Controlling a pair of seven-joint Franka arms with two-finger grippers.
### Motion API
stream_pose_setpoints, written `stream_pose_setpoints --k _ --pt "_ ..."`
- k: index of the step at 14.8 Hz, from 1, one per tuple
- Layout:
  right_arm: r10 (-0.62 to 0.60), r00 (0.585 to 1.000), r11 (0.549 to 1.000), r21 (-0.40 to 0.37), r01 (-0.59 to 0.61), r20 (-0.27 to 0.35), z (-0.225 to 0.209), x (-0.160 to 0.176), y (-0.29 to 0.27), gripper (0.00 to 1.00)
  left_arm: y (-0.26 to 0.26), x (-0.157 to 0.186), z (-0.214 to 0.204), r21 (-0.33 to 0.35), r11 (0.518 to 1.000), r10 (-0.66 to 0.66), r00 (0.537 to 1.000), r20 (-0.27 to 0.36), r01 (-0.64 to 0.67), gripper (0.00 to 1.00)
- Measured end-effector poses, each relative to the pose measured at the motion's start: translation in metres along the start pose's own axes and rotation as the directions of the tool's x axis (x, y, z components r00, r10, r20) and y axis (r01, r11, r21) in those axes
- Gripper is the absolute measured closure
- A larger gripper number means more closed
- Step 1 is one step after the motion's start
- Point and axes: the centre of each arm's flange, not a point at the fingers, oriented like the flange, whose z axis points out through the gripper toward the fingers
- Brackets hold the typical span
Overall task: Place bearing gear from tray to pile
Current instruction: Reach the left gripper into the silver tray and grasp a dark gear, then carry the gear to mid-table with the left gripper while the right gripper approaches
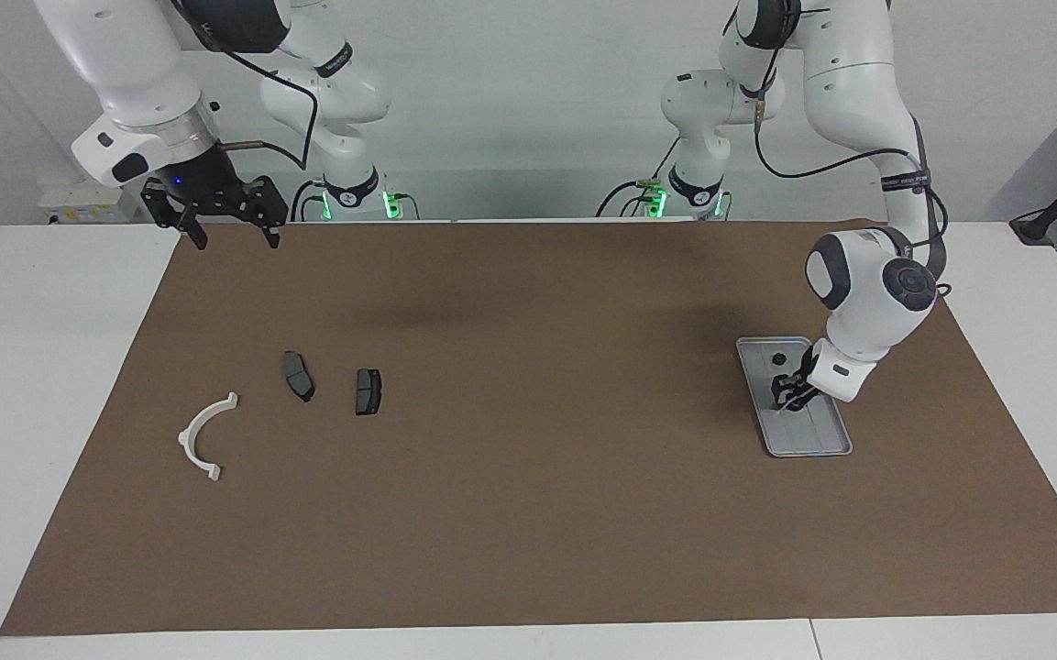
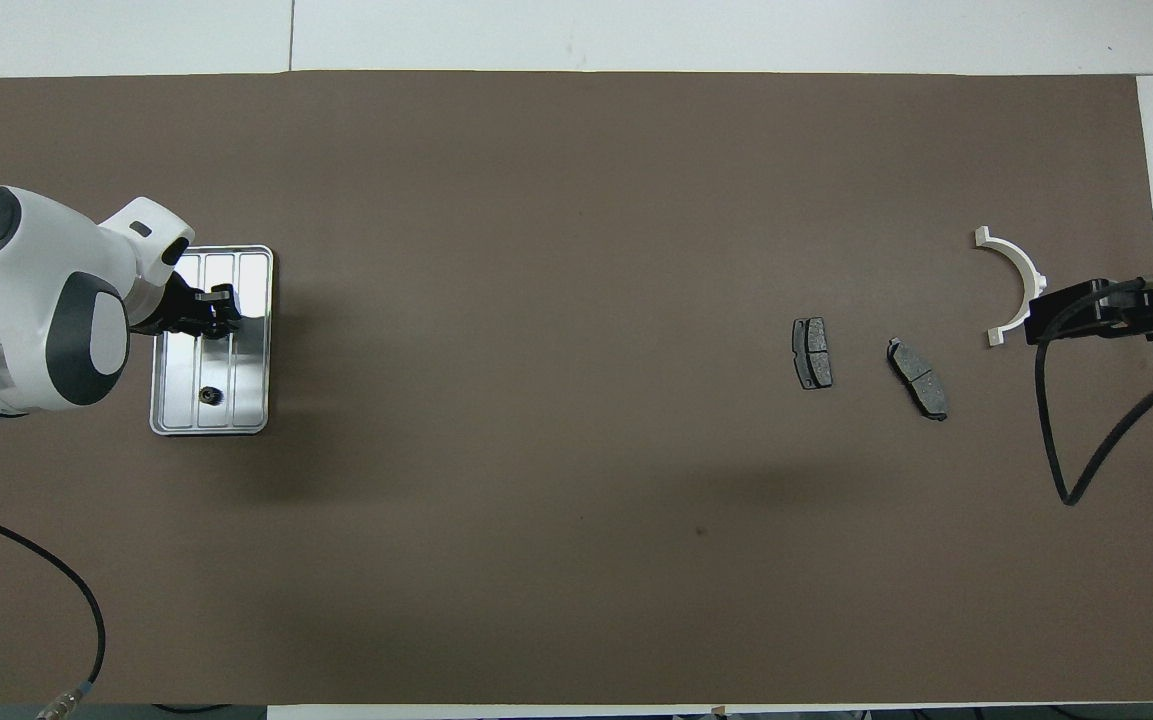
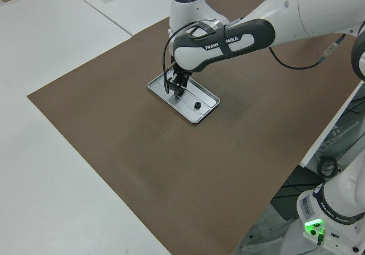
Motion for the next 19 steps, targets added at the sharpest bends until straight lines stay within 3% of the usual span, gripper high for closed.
stream_pose_setpoints --k 4,6,11,15,19 --pt "0.002 1.000 1.000 0.000 -0.002 0.023 0.011 -0.001 -0.011 0.00 0.000 -0.002 0.004 0.000 1.000 -0.001 1.000 -0.002 0.001 0.50" --pt "0.039 0.999 0.999 -0.001 -0.039 0.028 0.022 -0.001 -0.036 0.00 -0.001 -0.002 0.003 0.000 1.000 -0.002 1.000 -0.005 0.002 0.65" --pt "0.101 0.995 0.995 0.000 -0.101 -0.010 0.074 0.002 -0.099 0.00 0.019 0.007 -0.021 -0.047 0.994 -0.095 0.995 0.008 0.096 0.65" --pt "0.135 0.990 0.991 0.012 -0.135 -0.039 0.123 0.008 -0.128 0.00 0.124 -0.003 -0.058 -0.052 0.973 -0.224 0.974 0.013 0.225 0.65" --pt "0.149 0.988 0.989 0.013 -0.148 -0.036 0.155 0.021 -0.137 0.00 0.263 -0.058 -0.067 -0.057 0.949 -0.311 0.950 0.012 0.311 0.65"
